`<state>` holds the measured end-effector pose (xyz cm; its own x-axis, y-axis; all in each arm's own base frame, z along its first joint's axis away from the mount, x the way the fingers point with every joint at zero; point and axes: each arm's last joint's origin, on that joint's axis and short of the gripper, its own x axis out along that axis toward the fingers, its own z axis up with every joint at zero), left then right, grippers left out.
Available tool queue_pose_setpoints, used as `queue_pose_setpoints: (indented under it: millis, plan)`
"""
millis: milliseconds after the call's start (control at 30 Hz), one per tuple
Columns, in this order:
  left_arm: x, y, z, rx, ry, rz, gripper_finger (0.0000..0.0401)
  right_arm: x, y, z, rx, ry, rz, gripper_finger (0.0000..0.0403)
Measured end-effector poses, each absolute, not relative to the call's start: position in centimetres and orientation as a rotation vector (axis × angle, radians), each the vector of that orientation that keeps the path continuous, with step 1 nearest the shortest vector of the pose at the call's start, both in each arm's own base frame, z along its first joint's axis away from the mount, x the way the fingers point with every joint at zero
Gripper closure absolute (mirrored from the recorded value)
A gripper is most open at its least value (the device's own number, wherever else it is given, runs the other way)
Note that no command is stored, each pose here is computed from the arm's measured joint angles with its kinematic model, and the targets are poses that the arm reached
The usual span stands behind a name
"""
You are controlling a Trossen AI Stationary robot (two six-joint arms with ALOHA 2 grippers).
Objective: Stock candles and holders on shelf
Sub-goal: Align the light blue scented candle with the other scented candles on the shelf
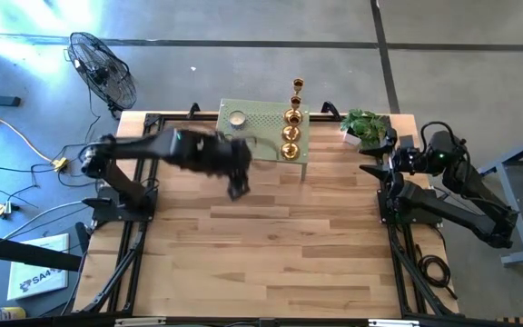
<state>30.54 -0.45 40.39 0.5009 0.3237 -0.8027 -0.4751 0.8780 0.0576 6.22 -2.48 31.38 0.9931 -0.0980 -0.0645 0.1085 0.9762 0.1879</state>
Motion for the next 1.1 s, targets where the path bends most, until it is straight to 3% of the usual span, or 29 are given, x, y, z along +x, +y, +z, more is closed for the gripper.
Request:
queue_pose_setpoints:
  millis: [167,433,700,1100]
  plan:
    - [29.8,4.6,41.9,-0.281,0.892,0.580,0.0116,6.2,-2.5,31.4,0.167,0.056,-0.109,0.0174]
    - [29.2,11.1,40.5,-0.354,0.897,0.578,0.0116,6.2,-2.5,31.4,0.167,0.055,-0.112,0.0176]
    - [29.9,14.0,38.4,-0.405,0.847,0.538,0.0116,6.2,-2.6,31.4,0.160,0.053,-0.156,0.0177]
    - [32.9,16.0,34.0,-0.392,0.965,0.514,0.0116,6.2,-2.7,31.4,0.102,0.057,-0.178,0.0178]
